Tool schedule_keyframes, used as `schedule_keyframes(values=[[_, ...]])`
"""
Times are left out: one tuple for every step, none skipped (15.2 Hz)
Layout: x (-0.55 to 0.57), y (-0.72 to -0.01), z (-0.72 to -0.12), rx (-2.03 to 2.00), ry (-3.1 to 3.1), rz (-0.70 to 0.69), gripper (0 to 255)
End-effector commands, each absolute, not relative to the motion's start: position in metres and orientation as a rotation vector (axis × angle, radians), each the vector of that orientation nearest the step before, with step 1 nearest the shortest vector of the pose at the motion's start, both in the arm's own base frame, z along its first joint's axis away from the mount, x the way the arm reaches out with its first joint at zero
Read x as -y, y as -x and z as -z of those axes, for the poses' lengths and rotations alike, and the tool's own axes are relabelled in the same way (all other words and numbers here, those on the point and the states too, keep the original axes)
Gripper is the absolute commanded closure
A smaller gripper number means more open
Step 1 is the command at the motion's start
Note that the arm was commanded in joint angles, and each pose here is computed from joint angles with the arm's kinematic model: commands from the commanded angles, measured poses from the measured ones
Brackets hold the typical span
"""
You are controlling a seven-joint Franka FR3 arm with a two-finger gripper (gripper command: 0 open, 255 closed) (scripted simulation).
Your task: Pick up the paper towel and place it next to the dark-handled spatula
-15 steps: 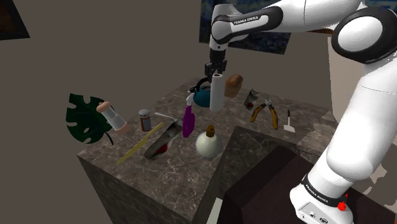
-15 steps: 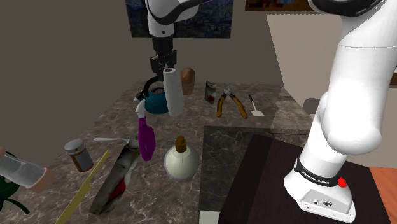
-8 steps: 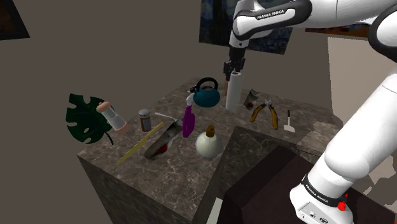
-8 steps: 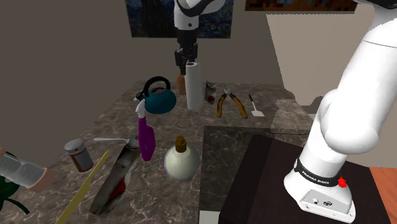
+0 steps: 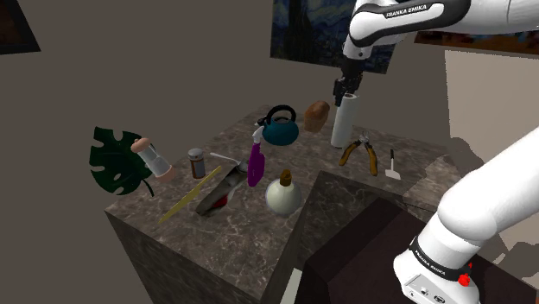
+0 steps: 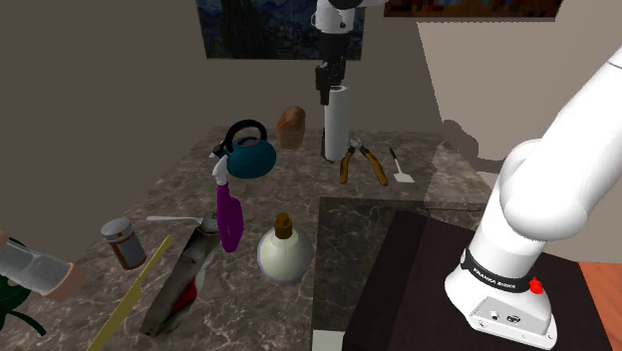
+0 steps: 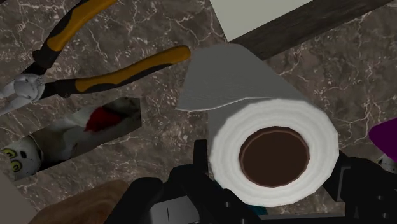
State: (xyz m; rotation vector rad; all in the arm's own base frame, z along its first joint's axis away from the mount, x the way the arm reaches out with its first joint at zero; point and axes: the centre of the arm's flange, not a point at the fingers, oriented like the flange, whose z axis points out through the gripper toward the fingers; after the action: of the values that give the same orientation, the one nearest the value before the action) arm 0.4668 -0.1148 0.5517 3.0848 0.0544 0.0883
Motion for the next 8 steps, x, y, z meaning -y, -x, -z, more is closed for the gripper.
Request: schedule_keyframes(values=[[0.13, -0.447, -0.559, -0.057, -3.085, -0.088, 255], [0.139, -0.437, -0.562, -0.057, -3.085, -0.088, 255], [0.148, -0.428, -0.565, -0.057, -3.085, -0.088, 255], [0.156, -0.418, -0.568, -0.057, -3.085, -0.088, 255], [0.165, -0.409, -0.571, -0.057, -3.085, -0.088, 255], [0.174, -0.4, -0.575, -0.057, -3.085, -0.088, 255], [0.182, -0.39, -0.578, -0.057, -3.085, -0.088, 255], [0.191, -0.381, -0.581, -0.057, -3.085, -0.088, 255]])
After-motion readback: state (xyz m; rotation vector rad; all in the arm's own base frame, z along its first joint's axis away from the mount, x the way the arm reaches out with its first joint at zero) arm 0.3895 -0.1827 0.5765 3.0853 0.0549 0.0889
